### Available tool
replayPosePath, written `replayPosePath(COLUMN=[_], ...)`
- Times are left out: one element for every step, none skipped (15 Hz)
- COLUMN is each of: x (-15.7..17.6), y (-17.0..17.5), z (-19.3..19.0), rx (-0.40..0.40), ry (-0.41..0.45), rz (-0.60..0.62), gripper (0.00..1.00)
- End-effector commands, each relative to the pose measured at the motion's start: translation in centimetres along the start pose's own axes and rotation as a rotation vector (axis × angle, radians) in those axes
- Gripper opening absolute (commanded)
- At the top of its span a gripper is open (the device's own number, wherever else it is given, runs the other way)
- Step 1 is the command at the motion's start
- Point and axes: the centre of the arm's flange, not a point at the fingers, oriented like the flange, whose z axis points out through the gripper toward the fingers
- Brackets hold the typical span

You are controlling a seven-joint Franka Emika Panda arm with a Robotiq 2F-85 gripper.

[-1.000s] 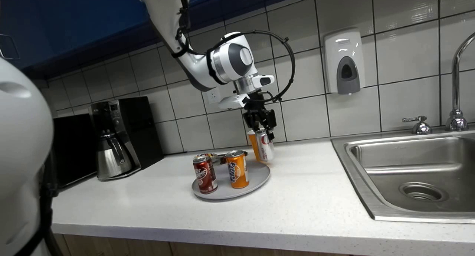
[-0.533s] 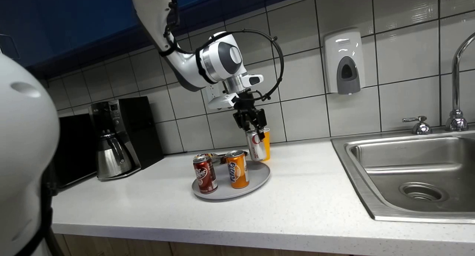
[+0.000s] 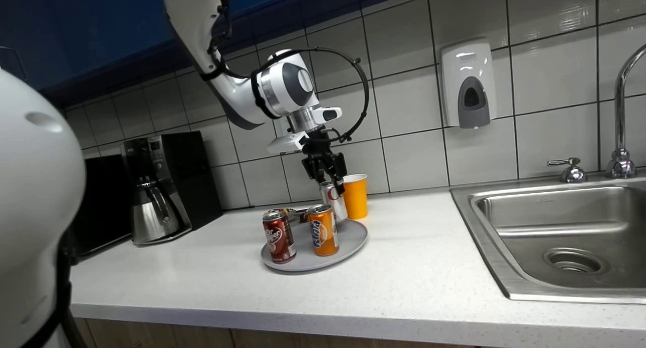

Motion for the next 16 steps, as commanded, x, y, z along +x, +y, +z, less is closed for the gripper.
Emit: replayPosePath(x=[-2.2, -2.6, -3.0, -3.4, -3.7, -4.0, -4.3, -4.5, -4.7, -4.8, -4.9, -5.0, -5.0, -5.1, -5.1, -5.2], y=[-1.2, -1.5, -1.9, -2.1, -2.2, -2.3, -2.4, -2.5, -2.5, -2.5, -2.4, -2.4, -2.3, -2.3, -2.3, -2.3], z=[-1.2, -1.2, -1.1, -1.1, -1.2, -1.1, -1.1, -1.0, -0.9, -0.7, -0.6, -0.3, 0.0, 0.2, 0.3, 0.4], rx=[0.007, 0.01, 0.013, 0.015, 0.019, 0.021, 0.022, 0.022, 0.021, 0.022, 0.022, 0.021, 0.021, 0.019, 0.018, 0.017], ry=[0.025, 0.027, 0.029, 0.032, 0.036, 0.04, 0.041, 0.043, 0.042, 0.039, 0.037, 0.032, 0.026, 0.021, 0.018, 0.016], rz=[-0.01, -0.013, -0.015, -0.017, -0.017, -0.017, -0.019, -0.018, -0.017, -0.014, -0.013, -0.012, -0.013, -0.013, -0.013, -0.015], gripper=[0.38, 0.38, 0.38, 0.38, 0.38, 0.38, 0.38, 0.38, 0.38, 0.38, 0.38, 0.38, 0.38, 0.38, 0.38, 0.38])
